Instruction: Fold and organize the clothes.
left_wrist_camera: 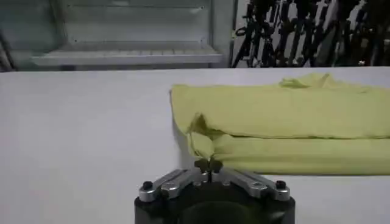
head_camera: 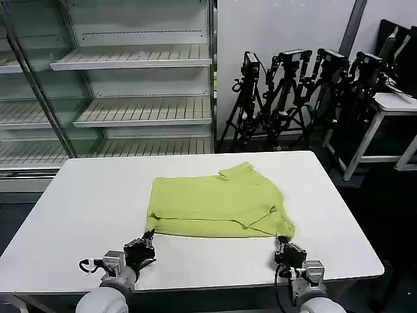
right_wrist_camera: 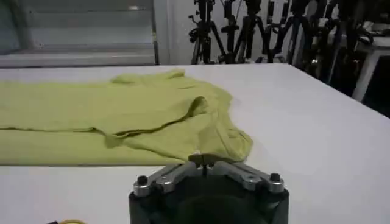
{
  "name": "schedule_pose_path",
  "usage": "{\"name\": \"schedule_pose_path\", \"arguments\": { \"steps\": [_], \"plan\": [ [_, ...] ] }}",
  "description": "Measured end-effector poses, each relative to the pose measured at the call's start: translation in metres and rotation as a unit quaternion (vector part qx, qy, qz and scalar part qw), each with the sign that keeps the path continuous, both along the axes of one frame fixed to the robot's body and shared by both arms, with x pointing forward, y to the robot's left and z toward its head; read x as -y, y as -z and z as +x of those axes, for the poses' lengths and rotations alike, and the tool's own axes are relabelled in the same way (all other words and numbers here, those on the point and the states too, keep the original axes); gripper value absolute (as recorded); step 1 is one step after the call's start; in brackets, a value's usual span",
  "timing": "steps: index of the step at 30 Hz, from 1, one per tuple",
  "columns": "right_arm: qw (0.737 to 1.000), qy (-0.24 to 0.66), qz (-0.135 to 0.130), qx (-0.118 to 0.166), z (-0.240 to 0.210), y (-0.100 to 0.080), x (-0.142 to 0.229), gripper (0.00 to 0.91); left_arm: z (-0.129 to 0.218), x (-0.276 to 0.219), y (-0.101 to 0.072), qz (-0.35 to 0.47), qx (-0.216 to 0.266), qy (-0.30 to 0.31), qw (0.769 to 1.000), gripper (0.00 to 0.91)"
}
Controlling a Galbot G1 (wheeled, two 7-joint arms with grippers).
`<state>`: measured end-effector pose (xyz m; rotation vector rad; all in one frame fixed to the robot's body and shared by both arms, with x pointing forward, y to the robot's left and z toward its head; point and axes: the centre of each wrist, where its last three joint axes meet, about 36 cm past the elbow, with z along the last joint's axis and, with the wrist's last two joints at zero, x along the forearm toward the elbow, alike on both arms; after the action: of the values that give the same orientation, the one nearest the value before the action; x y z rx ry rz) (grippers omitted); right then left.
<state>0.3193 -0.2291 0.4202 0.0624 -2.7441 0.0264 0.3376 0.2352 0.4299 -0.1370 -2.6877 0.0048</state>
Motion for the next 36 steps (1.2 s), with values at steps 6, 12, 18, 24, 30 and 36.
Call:
{"name": "schedule_pose_path", "arguments": {
  "steps": [6, 12, 18, 24, 30, 36],
  "plan": [
    [1.0, -0.002, -0.002, 0.003, -0.014, -0.007, -0.002, 0.0, -0.015, 0.003, -0.006, -0.005, 0.006, -0.003, 1.0, 0.03],
    [1.0, -0.005, -0.008, 0.008, -0.03, -0.014, -0.003, 0.0, -0.037, 0.005, -0.012, -0.014, 0.006, -0.01, 1.0, 0.03],
    [1.0, -0.011, -0.014, 0.004, -0.05, -0.021, -0.006, 0.0, -0.062, 0.004, -0.02, -0.018, -0.003, -0.021, 1.0, 0.03],
    [1.0, -0.016, -0.015, -0.005, -0.068, -0.025, -0.012, 0.05, -0.086, 0.001, -0.027, -0.012, -0.02, -0.033, 0.999, 0.03],
    [1.0, -0.017, -0.021, -0.012, -0.08, -0.03, -0.015, 0.907, -0.105, 0.0, -0.036, 0.0, -0.036, -0.038, 0.999, 0.907],
    [0.999, -0.022, -0.034, 0.004, -0.089, -0.041, -0.014, 0.907, -0.117, -0.001, -0.054, 0.017, -0.033, -0.044, 0.998, 0.907]
  ]
}}
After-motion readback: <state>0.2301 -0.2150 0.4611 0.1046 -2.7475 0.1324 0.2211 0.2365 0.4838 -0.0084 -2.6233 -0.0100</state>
